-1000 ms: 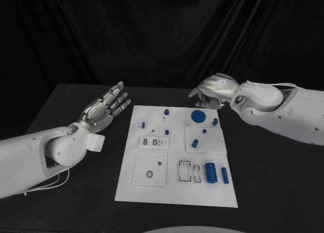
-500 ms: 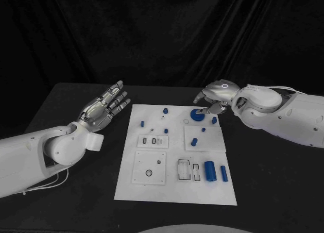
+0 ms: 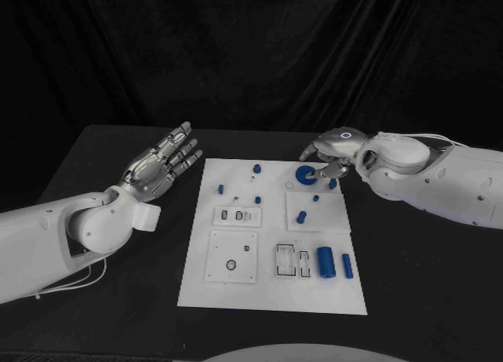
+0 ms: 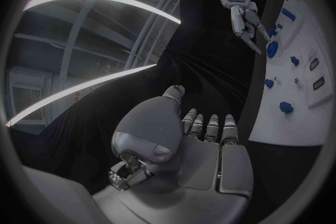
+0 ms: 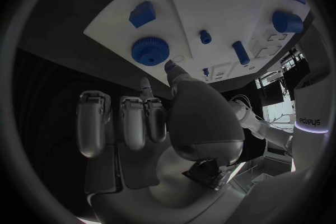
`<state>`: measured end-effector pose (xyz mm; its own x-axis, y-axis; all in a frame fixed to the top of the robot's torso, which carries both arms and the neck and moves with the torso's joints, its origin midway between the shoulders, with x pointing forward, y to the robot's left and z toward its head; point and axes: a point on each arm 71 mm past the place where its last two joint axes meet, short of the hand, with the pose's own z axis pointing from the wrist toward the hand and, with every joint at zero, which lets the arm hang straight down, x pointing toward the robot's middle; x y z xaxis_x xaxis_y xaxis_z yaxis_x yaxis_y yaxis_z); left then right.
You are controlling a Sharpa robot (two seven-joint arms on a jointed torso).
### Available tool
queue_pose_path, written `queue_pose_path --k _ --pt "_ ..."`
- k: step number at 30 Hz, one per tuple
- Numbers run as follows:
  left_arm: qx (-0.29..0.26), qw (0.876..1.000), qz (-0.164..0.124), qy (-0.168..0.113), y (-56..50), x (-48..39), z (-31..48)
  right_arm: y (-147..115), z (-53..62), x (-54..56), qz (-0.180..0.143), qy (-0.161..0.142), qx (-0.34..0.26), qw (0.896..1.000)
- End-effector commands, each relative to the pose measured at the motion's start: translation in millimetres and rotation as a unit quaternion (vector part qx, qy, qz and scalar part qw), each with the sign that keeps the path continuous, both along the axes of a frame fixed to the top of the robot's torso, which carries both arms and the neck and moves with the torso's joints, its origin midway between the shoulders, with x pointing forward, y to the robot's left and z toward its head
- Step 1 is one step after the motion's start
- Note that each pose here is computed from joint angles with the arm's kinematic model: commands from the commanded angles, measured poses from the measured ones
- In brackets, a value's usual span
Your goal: Assemble the parts on the task board
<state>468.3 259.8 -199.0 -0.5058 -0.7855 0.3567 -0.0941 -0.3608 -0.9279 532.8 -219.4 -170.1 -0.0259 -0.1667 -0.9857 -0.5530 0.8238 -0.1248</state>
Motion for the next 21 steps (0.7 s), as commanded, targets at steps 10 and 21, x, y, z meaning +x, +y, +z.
queue_pose_path --k 10,21 --pt "-0.005 1.000 -0.007 -0.009 -1.1 -0.3 2.6 -3 -5.9 4.0 -0.023 0.011 -0.009 1.000" --pt "-0.006 1.000 -0.009 -0.009 -2.0 0.0 2.6 -1 -13.6 6.9 -0.028 0.022 -0.017 0.999"
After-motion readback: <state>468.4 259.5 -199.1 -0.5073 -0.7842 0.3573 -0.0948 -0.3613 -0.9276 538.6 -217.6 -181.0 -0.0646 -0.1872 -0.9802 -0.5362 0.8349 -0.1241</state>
